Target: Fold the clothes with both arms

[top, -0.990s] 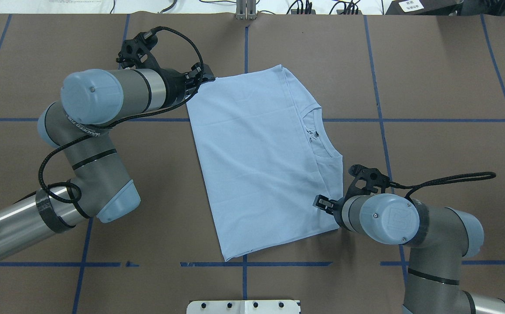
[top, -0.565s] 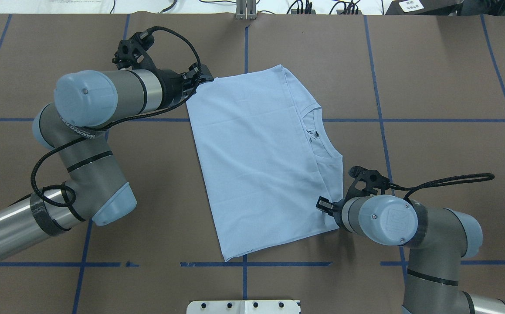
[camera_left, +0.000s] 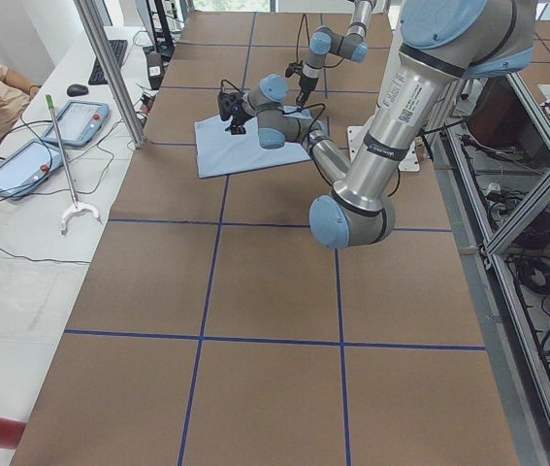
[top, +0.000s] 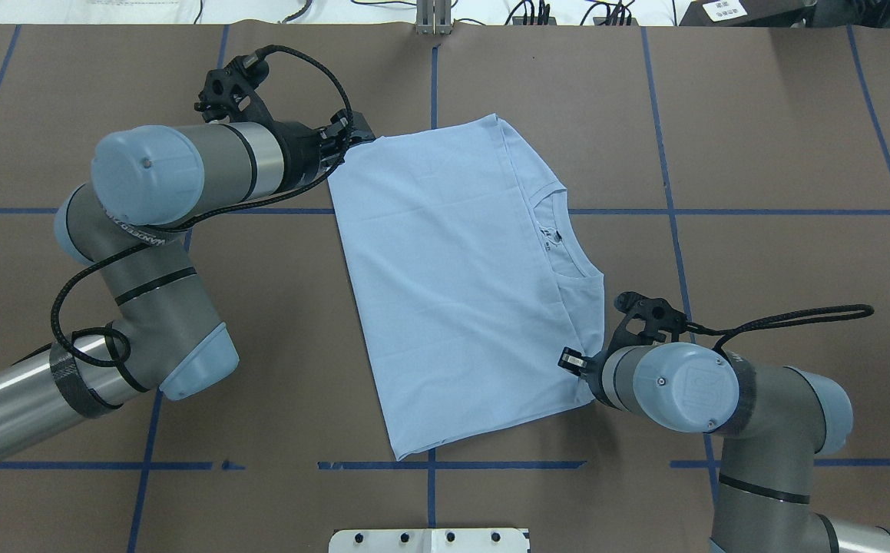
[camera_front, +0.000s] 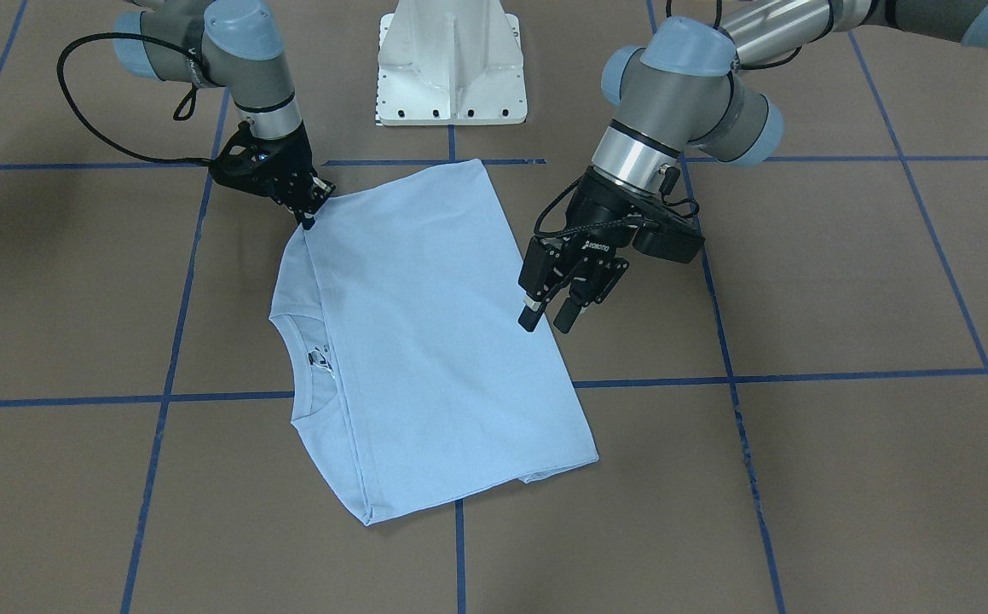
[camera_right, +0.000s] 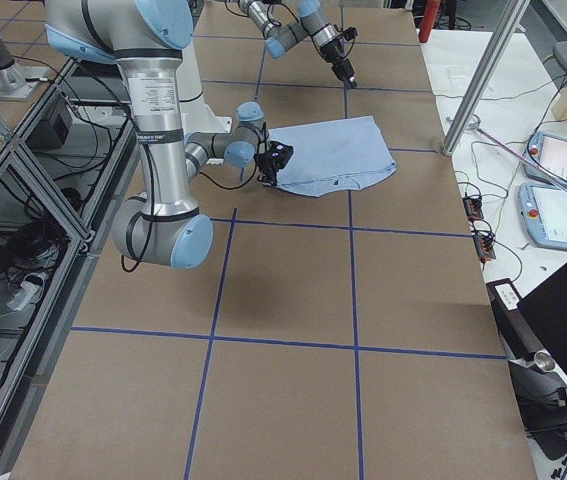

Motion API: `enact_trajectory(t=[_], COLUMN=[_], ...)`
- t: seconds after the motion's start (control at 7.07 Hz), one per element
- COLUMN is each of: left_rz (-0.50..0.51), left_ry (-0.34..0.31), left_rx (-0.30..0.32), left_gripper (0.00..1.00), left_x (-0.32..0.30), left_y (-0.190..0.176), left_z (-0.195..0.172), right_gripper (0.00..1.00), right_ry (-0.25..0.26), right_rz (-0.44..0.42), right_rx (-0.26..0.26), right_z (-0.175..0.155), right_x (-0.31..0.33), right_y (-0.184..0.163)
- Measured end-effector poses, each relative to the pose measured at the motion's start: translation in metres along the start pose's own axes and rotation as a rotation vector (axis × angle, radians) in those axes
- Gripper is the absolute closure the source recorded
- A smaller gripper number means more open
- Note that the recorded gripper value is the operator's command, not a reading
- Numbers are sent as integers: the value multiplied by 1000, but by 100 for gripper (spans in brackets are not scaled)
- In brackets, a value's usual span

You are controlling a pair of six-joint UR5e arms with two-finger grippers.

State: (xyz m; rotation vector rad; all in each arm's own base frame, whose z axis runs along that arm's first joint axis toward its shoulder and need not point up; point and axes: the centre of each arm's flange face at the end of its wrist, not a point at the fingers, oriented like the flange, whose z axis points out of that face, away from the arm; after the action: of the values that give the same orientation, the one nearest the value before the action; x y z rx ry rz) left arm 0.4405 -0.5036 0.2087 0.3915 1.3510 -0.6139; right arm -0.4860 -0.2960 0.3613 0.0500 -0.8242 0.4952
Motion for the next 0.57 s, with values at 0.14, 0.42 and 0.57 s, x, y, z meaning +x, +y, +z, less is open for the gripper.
enact_trajectory(t=[0.14, 0.42, 0.57], left_rz=[-5, -42, -73], left_ry=[0, -3, -10], left_rx=[-2, -44, -99], left_gripper=[36, 32, 30], left_x=[-1, -11, -21], left_y=[1, 13, 21], left_z=[-1, -8, -17], right_gripper=[100, 100, 100], right_ry=[-11, -38, -50], right_rz=[16, 49, 65], right_rx=[-6, -40, -60], right_z=[-6, -21, -27], right_x=[-2, -6, -8], right_y=[2, 25, 44])
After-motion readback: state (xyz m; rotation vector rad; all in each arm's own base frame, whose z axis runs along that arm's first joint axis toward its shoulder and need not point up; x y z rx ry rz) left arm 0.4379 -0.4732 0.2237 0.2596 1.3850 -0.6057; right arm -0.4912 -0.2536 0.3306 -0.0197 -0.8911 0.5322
